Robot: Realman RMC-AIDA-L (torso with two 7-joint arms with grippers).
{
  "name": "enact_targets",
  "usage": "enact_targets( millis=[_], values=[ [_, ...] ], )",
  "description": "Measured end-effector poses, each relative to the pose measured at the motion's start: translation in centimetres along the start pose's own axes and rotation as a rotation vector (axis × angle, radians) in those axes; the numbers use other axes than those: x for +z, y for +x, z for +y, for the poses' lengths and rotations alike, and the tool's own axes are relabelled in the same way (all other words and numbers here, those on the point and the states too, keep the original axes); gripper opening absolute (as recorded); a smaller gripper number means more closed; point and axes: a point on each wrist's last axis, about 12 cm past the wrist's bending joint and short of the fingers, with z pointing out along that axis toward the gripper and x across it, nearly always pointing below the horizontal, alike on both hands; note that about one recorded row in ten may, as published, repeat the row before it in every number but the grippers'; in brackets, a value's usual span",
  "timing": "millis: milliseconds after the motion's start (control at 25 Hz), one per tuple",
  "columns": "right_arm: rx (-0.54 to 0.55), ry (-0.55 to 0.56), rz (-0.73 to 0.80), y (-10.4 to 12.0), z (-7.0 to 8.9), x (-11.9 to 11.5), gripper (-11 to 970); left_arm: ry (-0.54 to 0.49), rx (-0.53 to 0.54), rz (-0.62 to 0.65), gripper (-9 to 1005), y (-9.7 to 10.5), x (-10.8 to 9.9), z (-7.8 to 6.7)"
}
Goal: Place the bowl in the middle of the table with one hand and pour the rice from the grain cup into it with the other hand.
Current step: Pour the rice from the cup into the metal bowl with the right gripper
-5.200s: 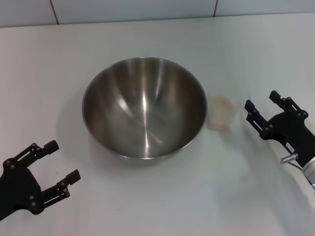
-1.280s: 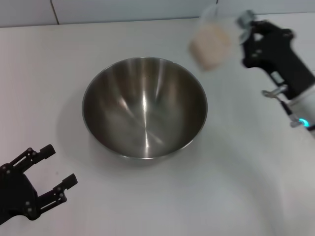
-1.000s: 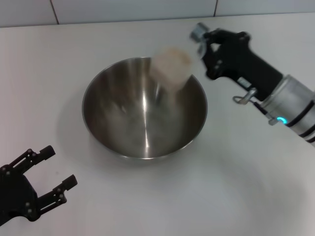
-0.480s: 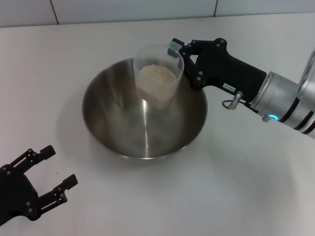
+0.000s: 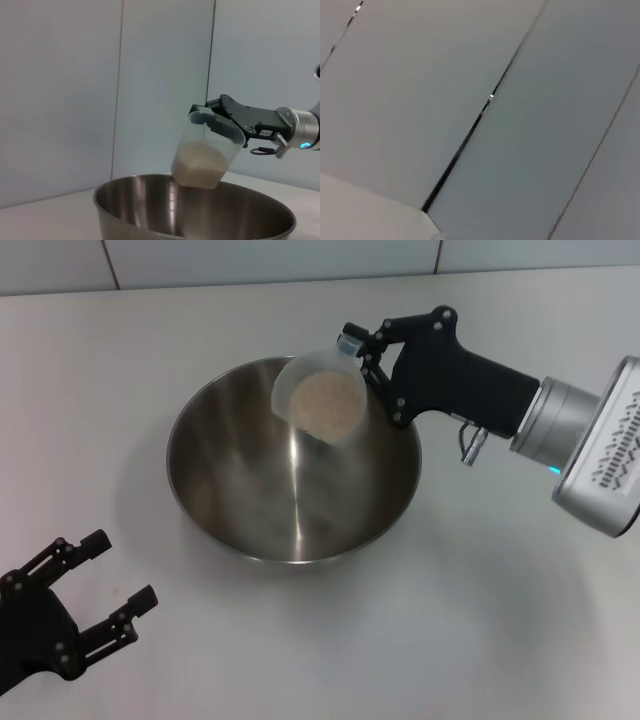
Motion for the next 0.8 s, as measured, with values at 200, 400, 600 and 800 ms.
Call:
enact_targets(
  millis=[200, 400, 600, 800],
  values=[
    [-0.220, -0.006, 0.016, 0.1, -0.7, 0.3, 16, -0.044, 0.002, 0.005, 814, 0.1, -0.1, 0.4],
    [-0.438, -0.021, 0.010, -0.1, -0.9, 1.1, 16, -0.059, 0.005, 0.025, 814, 0.3, 0.1, 0.7],
    [-0.714, -0.009, -0.025, -0.5, 0.2, 2.3, 15, -0.055, 0.003, 0.024, 814, 0.4, 0.3, 0.5],
    [-0.948, 0.002, -0.018, -0.6, 1.3, 2.9, 15, -0.051, 0.004, 0.027, 814, 0.5, 0.3, 0.4]
  ],
)
